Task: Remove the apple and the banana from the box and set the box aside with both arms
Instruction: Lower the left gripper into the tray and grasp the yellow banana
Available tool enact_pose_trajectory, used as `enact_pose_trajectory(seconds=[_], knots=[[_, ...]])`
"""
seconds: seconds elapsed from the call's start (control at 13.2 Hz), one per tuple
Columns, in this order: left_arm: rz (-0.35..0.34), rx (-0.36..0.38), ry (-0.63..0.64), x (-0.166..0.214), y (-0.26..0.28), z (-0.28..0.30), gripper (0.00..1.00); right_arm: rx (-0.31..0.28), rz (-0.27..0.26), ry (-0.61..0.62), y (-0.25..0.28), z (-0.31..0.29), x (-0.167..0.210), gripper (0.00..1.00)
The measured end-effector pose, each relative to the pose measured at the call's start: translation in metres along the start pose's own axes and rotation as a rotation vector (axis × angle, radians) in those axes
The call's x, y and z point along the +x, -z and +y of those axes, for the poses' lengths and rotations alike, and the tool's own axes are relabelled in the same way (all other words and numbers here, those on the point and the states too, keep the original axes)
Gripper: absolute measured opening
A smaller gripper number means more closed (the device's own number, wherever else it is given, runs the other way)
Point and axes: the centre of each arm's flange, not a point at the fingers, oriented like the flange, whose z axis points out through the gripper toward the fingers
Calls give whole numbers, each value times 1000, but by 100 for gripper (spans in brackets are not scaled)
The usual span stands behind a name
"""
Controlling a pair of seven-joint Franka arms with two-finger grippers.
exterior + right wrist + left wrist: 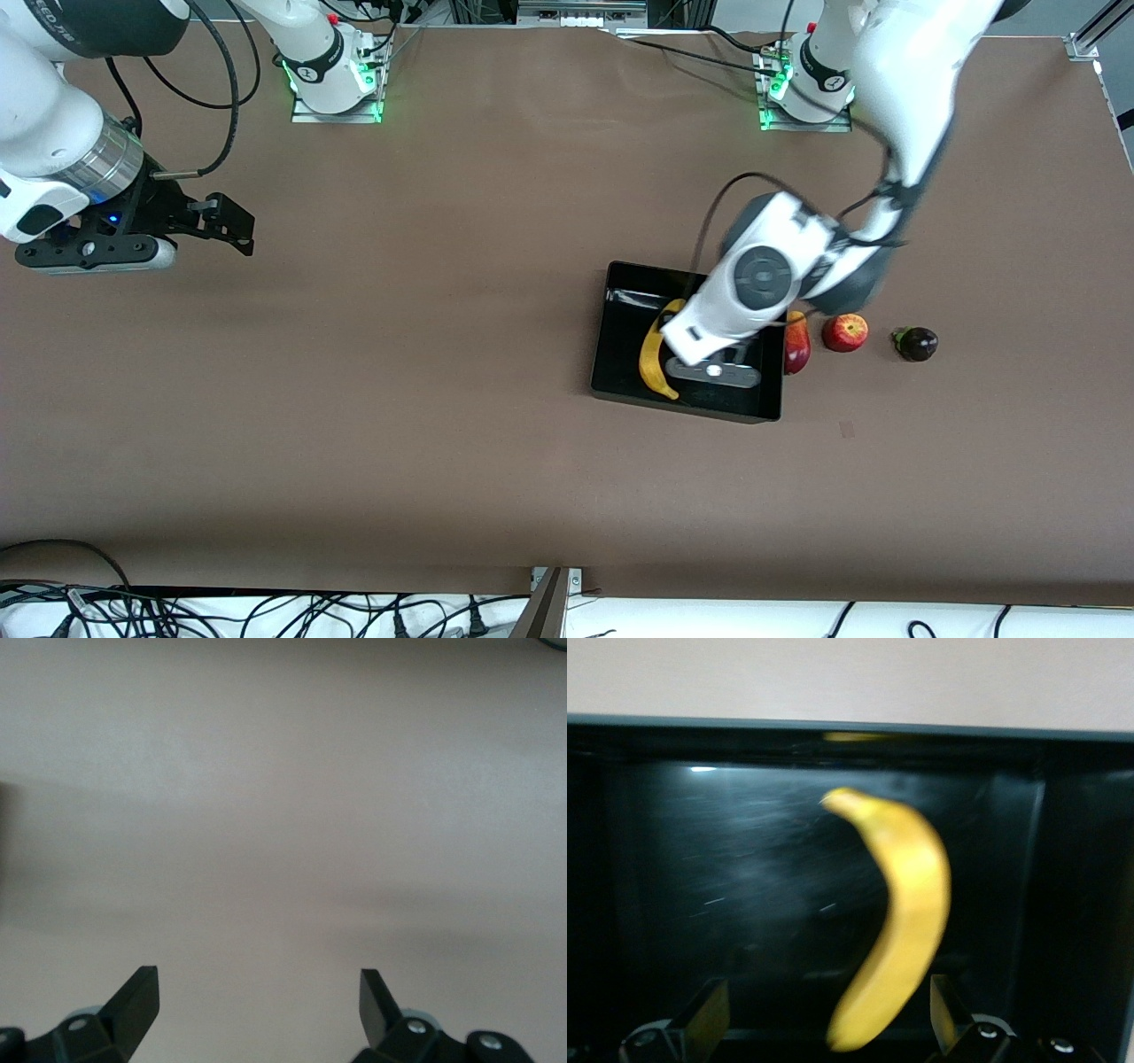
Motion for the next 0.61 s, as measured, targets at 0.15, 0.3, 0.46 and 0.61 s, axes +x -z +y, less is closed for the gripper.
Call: enact_pose_trajectory(seconds=[0.15, 0.3, 0.46, 0.61], knots=[[-14, -18, 16, 3, -35, 1, 100, 0, 0, 3, 0, -2, 0, 100], [-26, -27, 15, 2, -55, 3, 100, 0, 0, 5, 0, -3, 0, 100], [-27, -33, 6, -1, -66, 9, 100, 0, 0, 5, 0, -3, 0, 100], [-30, -34, -1, -6, -73, 13, 100, 0, 0, 5, 0, -3, 0, 100]])
